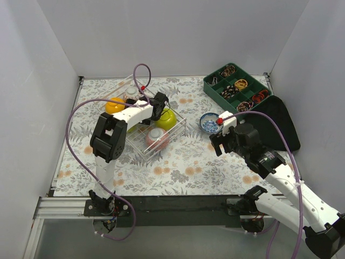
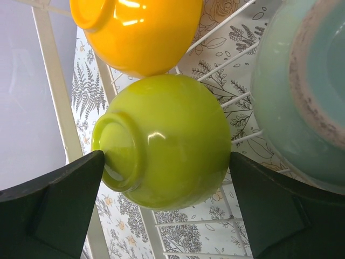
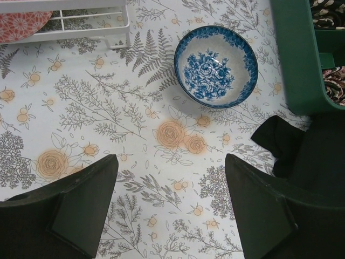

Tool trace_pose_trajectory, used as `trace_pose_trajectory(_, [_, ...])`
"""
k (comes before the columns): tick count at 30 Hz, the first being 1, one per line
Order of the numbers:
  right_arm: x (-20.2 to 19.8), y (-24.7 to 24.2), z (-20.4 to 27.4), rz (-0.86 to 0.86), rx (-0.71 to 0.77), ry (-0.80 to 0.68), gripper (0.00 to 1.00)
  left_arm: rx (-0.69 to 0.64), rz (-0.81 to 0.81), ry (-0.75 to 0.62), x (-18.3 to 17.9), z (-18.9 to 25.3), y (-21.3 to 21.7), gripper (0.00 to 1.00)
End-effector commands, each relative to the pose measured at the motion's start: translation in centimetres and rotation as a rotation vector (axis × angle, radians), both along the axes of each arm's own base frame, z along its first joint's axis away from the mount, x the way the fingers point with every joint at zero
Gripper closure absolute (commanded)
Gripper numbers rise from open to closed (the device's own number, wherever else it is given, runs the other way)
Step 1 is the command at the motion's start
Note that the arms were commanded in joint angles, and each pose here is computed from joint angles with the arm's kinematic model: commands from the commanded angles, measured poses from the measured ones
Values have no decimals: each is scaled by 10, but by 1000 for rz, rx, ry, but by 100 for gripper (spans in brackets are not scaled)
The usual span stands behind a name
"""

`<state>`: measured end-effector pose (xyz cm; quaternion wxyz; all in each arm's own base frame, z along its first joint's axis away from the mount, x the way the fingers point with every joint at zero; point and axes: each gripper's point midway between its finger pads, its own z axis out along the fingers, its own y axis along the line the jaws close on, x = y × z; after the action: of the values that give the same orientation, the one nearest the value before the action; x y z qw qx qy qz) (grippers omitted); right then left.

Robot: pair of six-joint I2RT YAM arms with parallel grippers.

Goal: Unload the bowls from the dish rack

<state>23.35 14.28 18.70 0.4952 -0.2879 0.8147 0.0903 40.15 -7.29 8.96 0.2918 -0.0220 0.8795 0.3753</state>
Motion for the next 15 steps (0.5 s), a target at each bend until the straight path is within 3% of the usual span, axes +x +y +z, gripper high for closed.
trace_pose_trajectory(1, [4, 3, 5, 7, 16, -27, 12, 33, 57, 99, -22, -32, 16, 2])
trace_pose_trajectory(4, [5, 4, 6, 9, 19, -32, 12, 52, 58, 92, -23, -28, 17, 5])
trace_pose_trajectory(9, [6, 5, 10, 12, 28, -39, 12, 38, 43, 46, -19, -8, 13, 22])
trace_pose_trajectory(15, [5, 14, 22, 42, 79, -62, 12, -2, 17, 18, -18, 14, 4, 32])
